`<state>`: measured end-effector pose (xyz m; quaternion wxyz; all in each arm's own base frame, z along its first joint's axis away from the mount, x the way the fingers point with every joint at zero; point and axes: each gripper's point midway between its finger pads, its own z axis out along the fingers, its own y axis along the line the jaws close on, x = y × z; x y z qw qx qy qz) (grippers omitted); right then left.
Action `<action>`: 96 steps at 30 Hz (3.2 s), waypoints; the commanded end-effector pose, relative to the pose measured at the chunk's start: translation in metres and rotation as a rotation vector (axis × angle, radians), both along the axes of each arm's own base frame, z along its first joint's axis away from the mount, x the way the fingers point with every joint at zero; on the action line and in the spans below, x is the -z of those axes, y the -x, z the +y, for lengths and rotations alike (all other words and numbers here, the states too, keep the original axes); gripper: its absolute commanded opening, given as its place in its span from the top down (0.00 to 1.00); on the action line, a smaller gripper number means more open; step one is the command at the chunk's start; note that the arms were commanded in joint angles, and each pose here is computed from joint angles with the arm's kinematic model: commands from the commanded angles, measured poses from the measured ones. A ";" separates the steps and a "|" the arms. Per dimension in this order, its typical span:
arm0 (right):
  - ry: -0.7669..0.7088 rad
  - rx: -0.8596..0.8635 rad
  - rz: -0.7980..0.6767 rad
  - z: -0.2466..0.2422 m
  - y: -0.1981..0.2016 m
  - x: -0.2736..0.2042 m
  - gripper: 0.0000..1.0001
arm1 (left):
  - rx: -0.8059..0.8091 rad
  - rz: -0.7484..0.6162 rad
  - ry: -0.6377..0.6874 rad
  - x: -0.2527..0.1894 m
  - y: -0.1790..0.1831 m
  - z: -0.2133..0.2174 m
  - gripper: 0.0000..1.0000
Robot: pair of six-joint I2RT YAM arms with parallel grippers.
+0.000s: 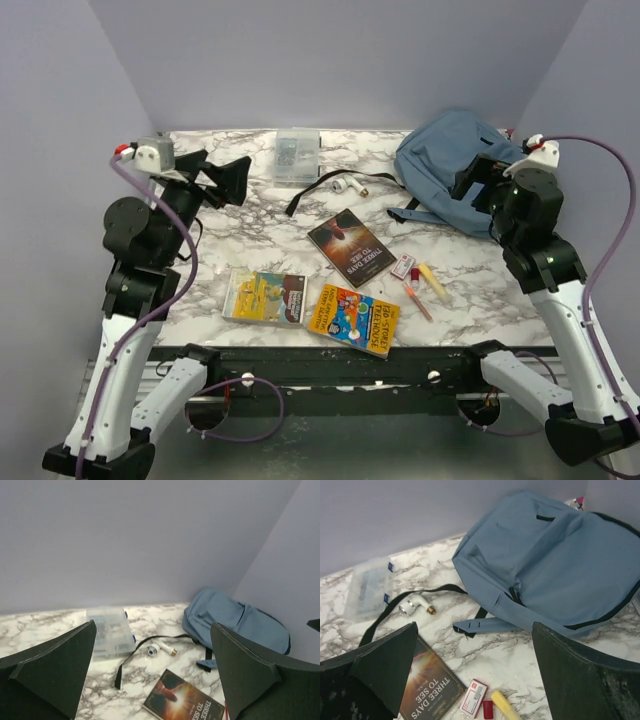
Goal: Pack the student bag
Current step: Move the student bag to the center of the board.
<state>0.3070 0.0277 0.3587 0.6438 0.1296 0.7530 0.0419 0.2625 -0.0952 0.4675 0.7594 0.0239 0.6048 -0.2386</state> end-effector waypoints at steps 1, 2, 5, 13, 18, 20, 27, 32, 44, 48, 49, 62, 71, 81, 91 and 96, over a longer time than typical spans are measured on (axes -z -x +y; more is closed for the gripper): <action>-0.014 0.024 0.082 -0.001 -0.003 0.026 0.00 | 0.114 0.070 -0.027 0.018 -0.008 -0.024 0.01; -0.010 0.026 0.100 -0.001 -0.006 0.031 0.00 | 0.126 0.079 -0.028 0.020 -0.009 -0.027 0.01; -0.011 0.034 0.139 0.001 -0.014 0.043 0.00 | 0.159 0.114 -0.027 0.027 -0.015 -0.035 0.01; -0.053 0.072 0.276 0.010 -0.051 0.113 0.00 | 0.235 0.204 -0.014 0.047 -0.028 -0.054 0.01; -0.142 0.178 0.351 -0.012 -0.080 0.140 0.00 | 0.273 0.234 -0.007 0.054 -0.028 -0.066 0.01; -0.164 0.205 0.384 -0.019 -0.094 0.147 0.00 | 0.303 0.247 -0.007 0.057 -0.026 -0.074 0.01; -0.215 0.320 0.425 -0.032 -0.141 0.164 0.00 | 0.405 0.334 0.009 0.074 -0.031 -0.098 0.01; -0.222 0.380 0.415 -0.048 -0.171 0.177 0.01 | 0.476 0.418 0.031 0.090 -0.037 -0.115 0.01; -0.244 0.270 0.520 -0.060 -0.216 0.237 0.34 | 0.621 0.584 0.027 0.127 -0.033 -0.161 0.01; -0.225 0.209 0.537 -0.054 -0.218 0.247 0.43 | 0.623 0.635 -0.011 0.148 -0.035 -0.174 0.02; -0.216 0.197 0.537 -0.053 -0.218 0.247 0.45 | 0.621 0.652 -0.023 0.156 -0.037 -0.178 0.02; -0.235 -0.132 0.557 -0.004 -0.191 0.265 0.99 | 0.721 0.924 0.003 0.238 -0.052 -0.235 0.07; -0.299 -0.154 0.546 0.008 -0.160 0.248 0.92 | 0.756 1.100 0.395 0.245 -0.093 -0.291 0.01; -0.152 0.023 0.423 -0.036 -0.185 0.187 0.49 | 0.733 1.193 0.436 0.276 -0.100 -0.328 0.01; 0.133 -0.076 0.361 -0.054 -0.258 0.169 0.48 | 0.792 1.168 0.291 0.273 -0.076 -0.316 0.03; 0.311 -0.248 0.353 -0.046 -0.267 0.177 0.49 | 0.770 1.183 0.141 0.280 -0.079 -0.313 0.02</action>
